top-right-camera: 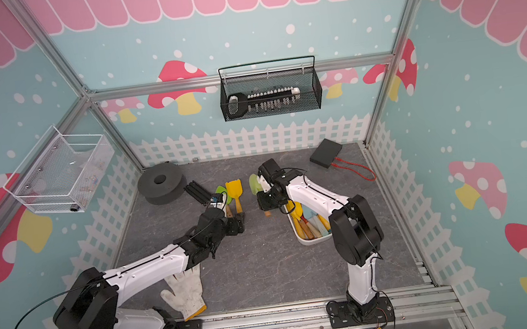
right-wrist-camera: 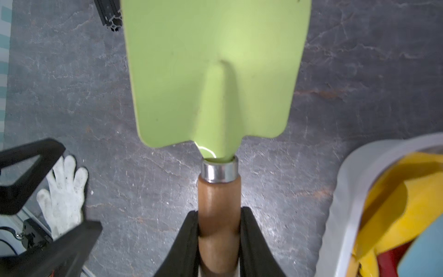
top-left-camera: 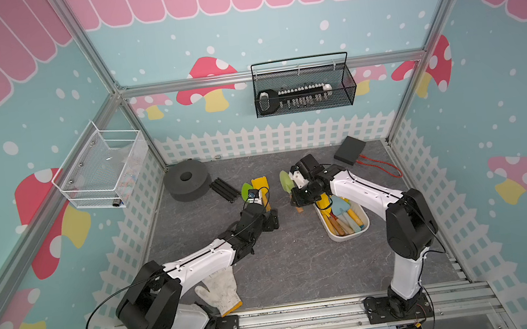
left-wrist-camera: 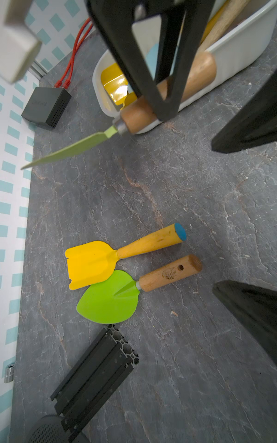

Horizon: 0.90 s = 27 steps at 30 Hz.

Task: Take the shovel out of the storage box
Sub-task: Pick up the shovel from the storage box, then place the shovel at the center of the board.

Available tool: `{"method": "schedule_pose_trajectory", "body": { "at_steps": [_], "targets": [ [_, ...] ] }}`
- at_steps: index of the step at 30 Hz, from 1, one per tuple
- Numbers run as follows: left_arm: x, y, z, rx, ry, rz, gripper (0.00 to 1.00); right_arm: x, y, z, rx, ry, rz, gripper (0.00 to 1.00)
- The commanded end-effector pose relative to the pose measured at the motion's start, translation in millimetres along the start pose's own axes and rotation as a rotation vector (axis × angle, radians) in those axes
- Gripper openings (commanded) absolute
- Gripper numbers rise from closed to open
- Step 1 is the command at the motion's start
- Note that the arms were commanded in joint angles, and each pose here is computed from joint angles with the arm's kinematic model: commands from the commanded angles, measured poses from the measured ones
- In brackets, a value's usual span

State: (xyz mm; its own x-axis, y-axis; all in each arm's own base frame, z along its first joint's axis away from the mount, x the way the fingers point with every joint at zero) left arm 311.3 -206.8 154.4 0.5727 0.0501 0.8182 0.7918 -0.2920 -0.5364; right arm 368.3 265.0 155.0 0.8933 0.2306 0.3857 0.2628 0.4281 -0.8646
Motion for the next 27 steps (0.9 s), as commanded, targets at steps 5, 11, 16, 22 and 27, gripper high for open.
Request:
{"method": "schedule_pose_trajectory", "body": {
  "at_steps": [5, 11, 16, 22, 27],
  "targets": [
    [11.7, -8.7, 0.5, 0.019, 0.005, -0.037, 0.88, 21.9, 40.6, 5.8, -0.005, 0.024, 0.033, 0.14],
    [13.8, -10.9, 6.0, 0.051, 0.001, -0.058, 0.88, 34.6, 69.8, 2.2, -0.029, 0.044, 0.035, 0.15],
    [12.6, -9.8, 3.7, 0.035, -0.006, -0.051, 0.88, 41.1, 83.9, -2.4, -0.051, 0.076, 0.03, 0.15],
    [10.5, -6.7, 2.3, 0.033, -0.005, -0.035, 0.88, 47.3, 102.5, -3.6, -0.046, 0.1, 0.036, 0.16],
    [10.4, -6.6, 2.5, 0.034, -0.006, -0.035, 0.88, 47.4, 112.1, -13.1, -0.111, 0.114, 0.028, 0.18]
  ]
}}
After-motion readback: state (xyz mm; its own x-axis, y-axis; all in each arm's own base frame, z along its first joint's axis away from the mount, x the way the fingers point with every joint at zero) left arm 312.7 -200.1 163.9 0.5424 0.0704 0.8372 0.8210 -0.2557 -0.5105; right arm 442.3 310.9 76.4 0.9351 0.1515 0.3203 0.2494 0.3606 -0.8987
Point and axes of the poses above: each gripper's point midway between its finger pads, its own y axis out along the fingers, its own z axis along the line the jaws close on, x = y × z, the point moved 4 cm from there along -y, back along the fingers, and after that the axes turned 1 degree about -y, right-handed, at the moved point
